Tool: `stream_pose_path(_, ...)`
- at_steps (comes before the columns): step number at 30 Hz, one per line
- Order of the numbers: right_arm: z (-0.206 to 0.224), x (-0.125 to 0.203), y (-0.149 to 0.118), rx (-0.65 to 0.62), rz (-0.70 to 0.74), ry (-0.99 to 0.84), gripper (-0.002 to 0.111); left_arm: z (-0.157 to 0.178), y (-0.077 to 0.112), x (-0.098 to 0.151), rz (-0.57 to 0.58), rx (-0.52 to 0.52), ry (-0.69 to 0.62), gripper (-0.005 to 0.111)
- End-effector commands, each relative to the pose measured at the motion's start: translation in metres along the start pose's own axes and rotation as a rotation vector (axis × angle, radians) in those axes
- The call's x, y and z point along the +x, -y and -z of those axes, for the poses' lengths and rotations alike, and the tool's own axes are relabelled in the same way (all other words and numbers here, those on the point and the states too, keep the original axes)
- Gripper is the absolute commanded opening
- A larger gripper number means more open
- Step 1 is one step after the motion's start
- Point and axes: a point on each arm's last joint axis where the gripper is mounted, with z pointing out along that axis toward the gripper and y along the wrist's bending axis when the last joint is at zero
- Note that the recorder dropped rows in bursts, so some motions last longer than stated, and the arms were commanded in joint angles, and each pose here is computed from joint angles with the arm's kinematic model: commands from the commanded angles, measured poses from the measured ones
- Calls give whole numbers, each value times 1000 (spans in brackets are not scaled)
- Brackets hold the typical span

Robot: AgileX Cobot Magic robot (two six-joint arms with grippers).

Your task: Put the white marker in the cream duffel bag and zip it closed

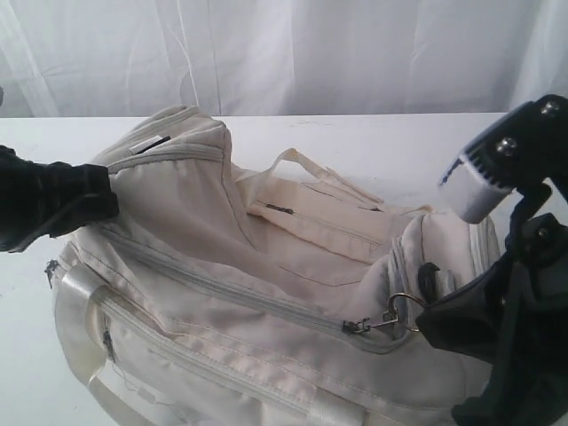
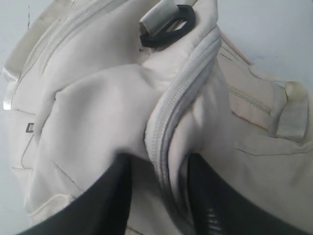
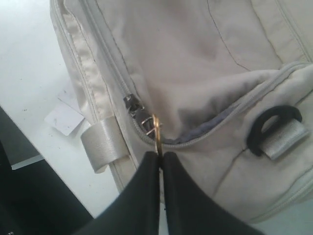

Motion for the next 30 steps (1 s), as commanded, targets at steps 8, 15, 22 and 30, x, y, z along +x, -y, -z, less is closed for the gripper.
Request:
stream_pose_path(8, 2, -3, 0, 10, 1, 55, 0, 20, 48, -14, -483, 160, -17, 45)
stream_pose_path(15, 0, -4, 1, 11, 2, 56, 0, 38, 56, -16, -726, 195, -89, 45)
stream_pose_path(22, 0, -6, 1, 13, 2, 77, 0, 49, 65, 4, -1028, 392, -195, 45)
stream_pose_path(30, -1, -7, 1, 13, 2, 83, 0, 56, 81, 20, -1274, 636, -184, 45)
